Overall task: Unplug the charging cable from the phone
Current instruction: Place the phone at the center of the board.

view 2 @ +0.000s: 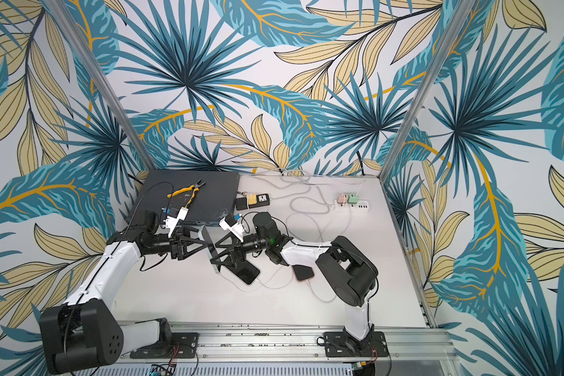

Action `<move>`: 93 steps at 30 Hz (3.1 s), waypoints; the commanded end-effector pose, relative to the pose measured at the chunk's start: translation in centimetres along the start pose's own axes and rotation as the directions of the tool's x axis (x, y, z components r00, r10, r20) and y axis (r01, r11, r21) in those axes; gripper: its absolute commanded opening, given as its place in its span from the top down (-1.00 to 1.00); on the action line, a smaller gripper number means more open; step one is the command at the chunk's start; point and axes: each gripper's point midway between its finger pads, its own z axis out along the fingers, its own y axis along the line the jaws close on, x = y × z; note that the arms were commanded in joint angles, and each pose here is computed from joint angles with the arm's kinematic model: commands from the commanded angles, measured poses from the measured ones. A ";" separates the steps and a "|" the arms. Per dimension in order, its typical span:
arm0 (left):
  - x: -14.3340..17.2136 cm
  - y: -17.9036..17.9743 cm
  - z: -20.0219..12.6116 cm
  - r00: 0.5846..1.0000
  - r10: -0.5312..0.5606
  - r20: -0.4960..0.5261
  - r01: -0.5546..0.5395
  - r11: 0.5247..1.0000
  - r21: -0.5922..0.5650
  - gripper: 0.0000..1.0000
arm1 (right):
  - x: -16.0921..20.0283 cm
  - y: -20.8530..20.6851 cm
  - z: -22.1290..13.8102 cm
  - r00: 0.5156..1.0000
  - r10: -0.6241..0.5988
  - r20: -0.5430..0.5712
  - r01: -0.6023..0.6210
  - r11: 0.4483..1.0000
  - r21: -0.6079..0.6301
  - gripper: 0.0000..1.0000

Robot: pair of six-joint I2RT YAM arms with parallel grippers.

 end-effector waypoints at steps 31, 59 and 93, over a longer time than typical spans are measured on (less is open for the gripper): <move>-1.3 -2.0 -0.2 0.996 0.091 0.012 -0.091 0.995 0.037 -0.91 | 1.1 1.3 0.5 1.000 -0.001 -0.018 0.000 0.998 -0.057 0.02; -4.0 11.4 -6.8 0.992 -0.054 0.112 0.112 0.782 -0.613 -1.00 | 10.3 -4.9 2.8 0.824 0.180 -0.538 0.181 0.815 0.550 0.14; -3.3 12.8 -7.5 0.992 -0.068 0.104 0.120 0.740 -0.662 -1.00 | 16.0 -5.9 5.4 0.548 0.238 -0.802 0.405 0.763 0.503 -0.64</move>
